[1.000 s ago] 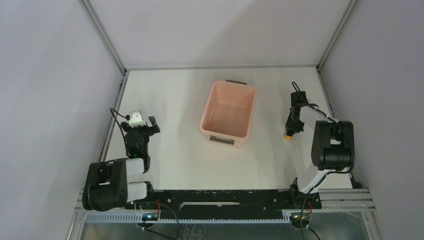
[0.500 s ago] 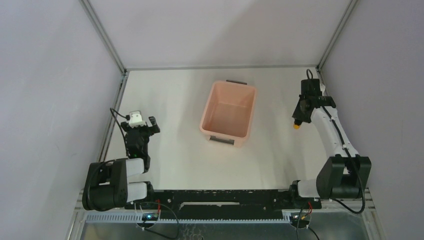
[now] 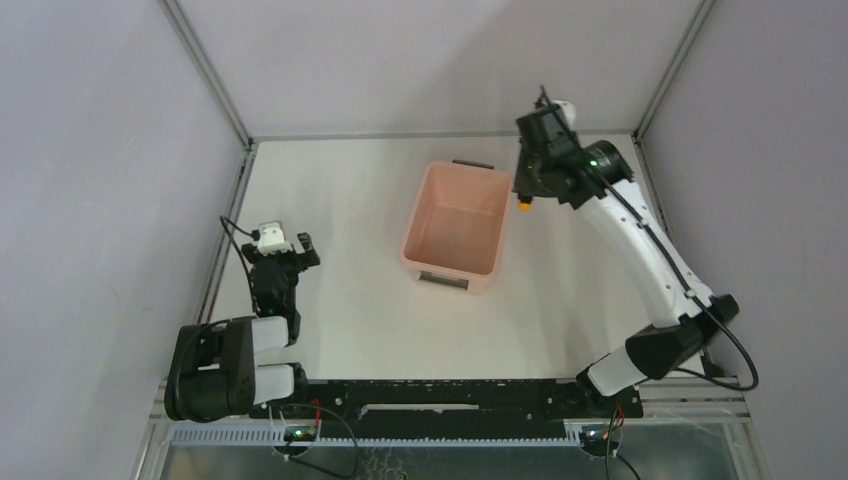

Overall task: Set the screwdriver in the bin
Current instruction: Place the screwdriver in the bin.

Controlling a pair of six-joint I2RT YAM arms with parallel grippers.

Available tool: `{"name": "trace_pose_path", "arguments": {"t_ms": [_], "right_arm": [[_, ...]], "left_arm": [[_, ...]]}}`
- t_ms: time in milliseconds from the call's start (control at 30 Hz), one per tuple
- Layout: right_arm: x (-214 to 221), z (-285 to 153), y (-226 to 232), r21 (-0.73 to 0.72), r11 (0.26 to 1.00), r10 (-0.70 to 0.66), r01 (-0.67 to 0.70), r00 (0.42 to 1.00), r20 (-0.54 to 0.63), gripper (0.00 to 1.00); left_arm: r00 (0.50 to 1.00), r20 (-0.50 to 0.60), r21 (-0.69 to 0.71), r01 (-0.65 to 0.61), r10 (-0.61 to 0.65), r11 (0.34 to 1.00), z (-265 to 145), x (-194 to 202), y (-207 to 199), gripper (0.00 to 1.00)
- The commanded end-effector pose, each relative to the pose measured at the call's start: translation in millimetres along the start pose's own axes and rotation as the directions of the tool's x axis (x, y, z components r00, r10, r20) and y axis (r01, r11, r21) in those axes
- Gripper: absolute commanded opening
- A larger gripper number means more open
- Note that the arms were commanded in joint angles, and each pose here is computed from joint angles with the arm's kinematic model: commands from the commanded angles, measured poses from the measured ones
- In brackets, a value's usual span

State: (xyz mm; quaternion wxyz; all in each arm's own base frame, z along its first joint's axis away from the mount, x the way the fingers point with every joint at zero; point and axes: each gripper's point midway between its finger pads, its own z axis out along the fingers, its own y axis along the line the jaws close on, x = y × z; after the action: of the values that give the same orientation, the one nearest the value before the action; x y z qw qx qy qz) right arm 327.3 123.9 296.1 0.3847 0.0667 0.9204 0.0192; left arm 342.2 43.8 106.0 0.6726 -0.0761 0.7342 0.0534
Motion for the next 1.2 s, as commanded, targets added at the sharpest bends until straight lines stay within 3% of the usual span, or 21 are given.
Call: {"name": "trace_pose_path", "arguments": {"t_ms": [0, 267, 667, 967, 1033, 1167], "right_arm": [[2.9, -4.5, 47.2, 0.002, 0.999, -0.033, 0.033, 0.999, -0.011, 0.00], [25.0, 24.6, 109.3, -0.048, 0.998, -0.034, 0.031, 0.998, -0.049, 0.00], [137.4, 121.4, 121.1, -0.008, 0.997, -0.080, 0.080, 0.972, -0.219, 0.00], [192.6, 171.9, 119.1, 0.031, 0.997, -0.052, 0.064, 0.954, -0.297, 0.02], [204.0, 181.2, 116.0, 0.053, 0.996, -0.056, 0.077, 0.946, -0.319, 0.05], [211.9, 186.6, 112.8, 0.072, 0.994, -0.048, 0.077, 0.939, -0.339, 0.21]], "left_arm": [[0.996, 0.090, -0.003, -0.007, 0.007, 1.000, 9.5, -31.4, -1.2, 1.00], [0.996, 0.090, -0.002, -0.007, 0.007, 1.000, 9.7, -31.7, -1.7, 1.00], [0.996, 0.090, -0.002, -0.007, 0.007, 1.000, 9.6, -31.7, -1.7, 1.00], [0.996, 0.089, -0.002, -0.007, 0.007, 1.000, 9.5, -31.2, -1.9, 1.00], [0.996, 0.090, -0.001, -0.007, 0.007, 1.000, 9.5, -31.4, -1.9, 1.00], [0.996, 0.091, -0.002, -0.007, 0.007, 1.000, 9.5, -31.8, -1.6, 1.00]]}}
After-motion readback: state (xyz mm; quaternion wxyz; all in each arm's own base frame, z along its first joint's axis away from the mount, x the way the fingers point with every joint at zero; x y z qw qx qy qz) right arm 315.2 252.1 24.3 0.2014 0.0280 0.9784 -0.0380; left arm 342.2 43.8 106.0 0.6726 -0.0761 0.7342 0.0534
